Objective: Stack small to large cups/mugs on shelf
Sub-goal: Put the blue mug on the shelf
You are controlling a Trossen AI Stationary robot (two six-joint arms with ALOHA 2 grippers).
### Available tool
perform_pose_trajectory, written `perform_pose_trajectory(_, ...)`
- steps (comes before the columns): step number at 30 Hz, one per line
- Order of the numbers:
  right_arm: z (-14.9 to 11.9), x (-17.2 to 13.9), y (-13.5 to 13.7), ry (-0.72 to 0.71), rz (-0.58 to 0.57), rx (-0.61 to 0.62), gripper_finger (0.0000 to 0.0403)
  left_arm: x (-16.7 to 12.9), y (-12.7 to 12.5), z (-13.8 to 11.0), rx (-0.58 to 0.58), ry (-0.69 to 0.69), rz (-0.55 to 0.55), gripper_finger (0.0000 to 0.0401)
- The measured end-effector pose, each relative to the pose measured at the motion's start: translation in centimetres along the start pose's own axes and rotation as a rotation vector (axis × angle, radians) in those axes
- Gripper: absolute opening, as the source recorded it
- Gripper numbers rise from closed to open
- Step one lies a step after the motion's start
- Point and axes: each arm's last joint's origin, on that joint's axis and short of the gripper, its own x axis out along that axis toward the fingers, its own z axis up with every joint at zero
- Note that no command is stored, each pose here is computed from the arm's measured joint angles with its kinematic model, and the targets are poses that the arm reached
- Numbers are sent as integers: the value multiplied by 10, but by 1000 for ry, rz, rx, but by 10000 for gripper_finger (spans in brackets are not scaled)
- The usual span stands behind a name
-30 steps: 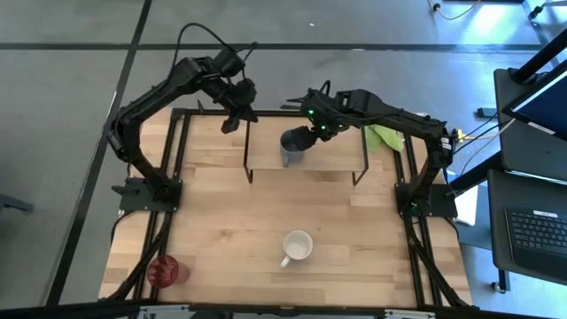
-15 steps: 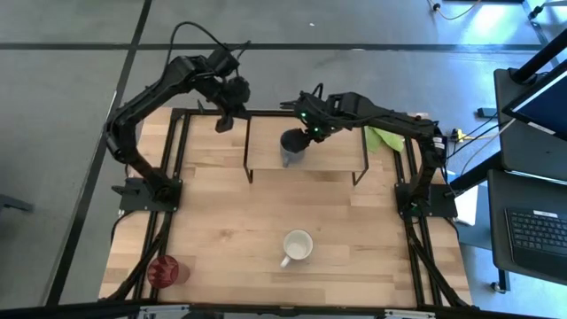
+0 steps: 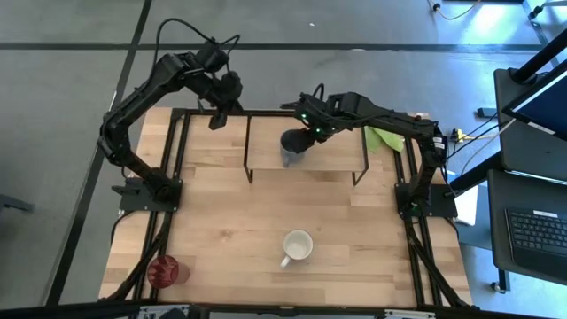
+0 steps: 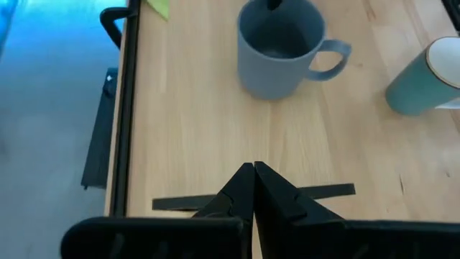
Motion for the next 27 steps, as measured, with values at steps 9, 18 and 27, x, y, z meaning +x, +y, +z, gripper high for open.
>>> perform_pose_trajectory(9, 4, 0, 4, -34, 57, 0, 57, 1, 0, -29, -68, 12, 23, 1)
perform_pose_trajectory(18, 8, 5, 7, -52, 78, -4, 54, -3, -27, -65, -153, -46, 85, 1)
perform_pose_trajectory(27, 13, 26, 15, -25, 108, -26, 54, -15, -53, -81, -192, -103, 132, 1)
